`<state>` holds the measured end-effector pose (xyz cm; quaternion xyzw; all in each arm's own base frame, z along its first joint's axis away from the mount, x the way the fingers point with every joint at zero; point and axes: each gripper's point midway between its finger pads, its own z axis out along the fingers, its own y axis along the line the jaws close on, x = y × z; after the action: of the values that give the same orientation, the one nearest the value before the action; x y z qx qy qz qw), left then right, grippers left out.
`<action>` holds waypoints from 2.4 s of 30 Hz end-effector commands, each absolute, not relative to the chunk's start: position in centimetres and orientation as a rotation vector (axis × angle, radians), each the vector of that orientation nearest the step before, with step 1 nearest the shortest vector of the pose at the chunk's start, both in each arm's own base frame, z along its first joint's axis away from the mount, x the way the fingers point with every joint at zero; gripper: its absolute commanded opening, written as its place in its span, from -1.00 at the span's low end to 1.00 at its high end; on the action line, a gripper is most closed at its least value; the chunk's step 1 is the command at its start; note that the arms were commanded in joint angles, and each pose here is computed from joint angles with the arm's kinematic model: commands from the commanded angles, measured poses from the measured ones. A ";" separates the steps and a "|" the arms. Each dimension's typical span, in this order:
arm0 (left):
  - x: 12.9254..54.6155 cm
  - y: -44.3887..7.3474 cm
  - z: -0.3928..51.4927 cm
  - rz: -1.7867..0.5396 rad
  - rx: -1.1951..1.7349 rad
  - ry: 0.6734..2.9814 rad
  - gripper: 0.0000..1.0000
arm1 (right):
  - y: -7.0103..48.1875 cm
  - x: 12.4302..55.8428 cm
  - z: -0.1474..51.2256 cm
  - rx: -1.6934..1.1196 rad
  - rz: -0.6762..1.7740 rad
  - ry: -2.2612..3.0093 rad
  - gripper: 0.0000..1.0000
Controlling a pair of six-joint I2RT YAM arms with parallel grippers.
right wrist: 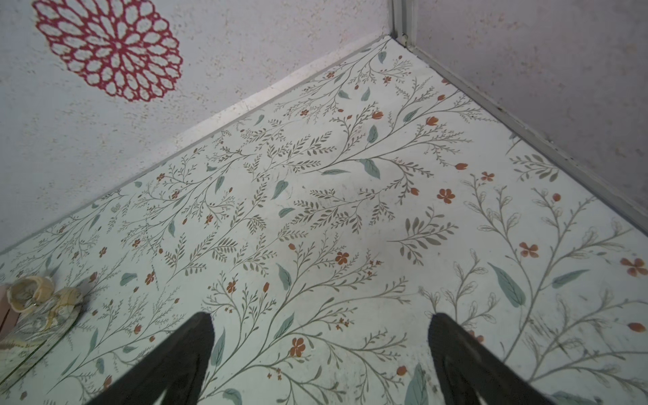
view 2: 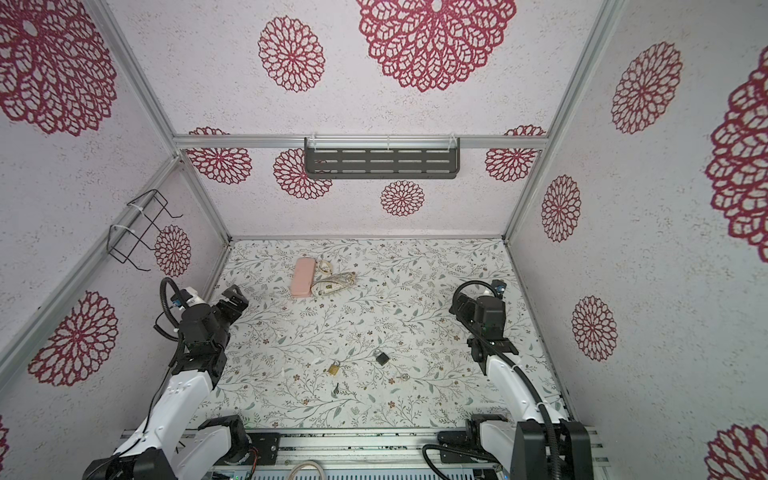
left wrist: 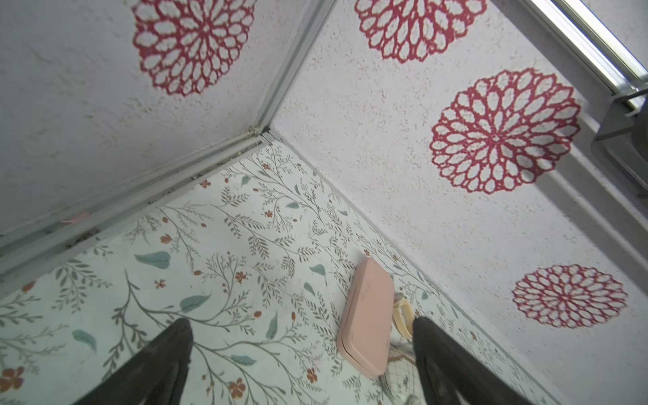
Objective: Unlock with the key
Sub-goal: 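Move the right gripper down over the silver key ring while the left arm reaches forward, then close the right gripper on the silver key ring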
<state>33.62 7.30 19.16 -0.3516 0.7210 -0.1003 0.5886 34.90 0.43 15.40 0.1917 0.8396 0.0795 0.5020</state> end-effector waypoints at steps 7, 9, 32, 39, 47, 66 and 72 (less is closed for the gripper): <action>33.2 1.3 20.1 -0.483 -0.730 1.771 1.00 | 5.8 33.0 14.9 0.293 0.227 2.260 0.98; 33.1 -0.2 19.9 -0.513 -0.700 1.805 1.00 | 6.8 32.2 14.4 0.268 0.231 2.314 0.98; 29.3 -14.4 16.6 -0.756 -0.394 2.078 1.00 | 15.9 21.8 9.4 0.118 0.188 2.709 0.39; 28.4 -16.8 15.9 -0.782 -0.346 2.111 1.00 | 17.7 19.9 7.7 0.131 0.174 2.759 0.29; 27.9 -18.6 16.2 -0.798 -0.300 2.119 1.00 | 19.0 18.3 5.7 0.122 0.115 2.796 0.21; 28.1 -19.1 15.9 -0.786 -0.291 2.128 1.00 | 19.0 18.2 3.4 0.099 0.020 2.801 -0.04; 28.3 -19.5 15.9 -0.798 -0.285 2.127 1.00 | 19.2 18.2 3.0 0.093 0.023 2.807 -0.10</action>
<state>27.63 -18.78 14.16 -0.1114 0.8611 -0.2990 0.3959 17.74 19.36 2.76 0.0284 0.9878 0.0168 0.1522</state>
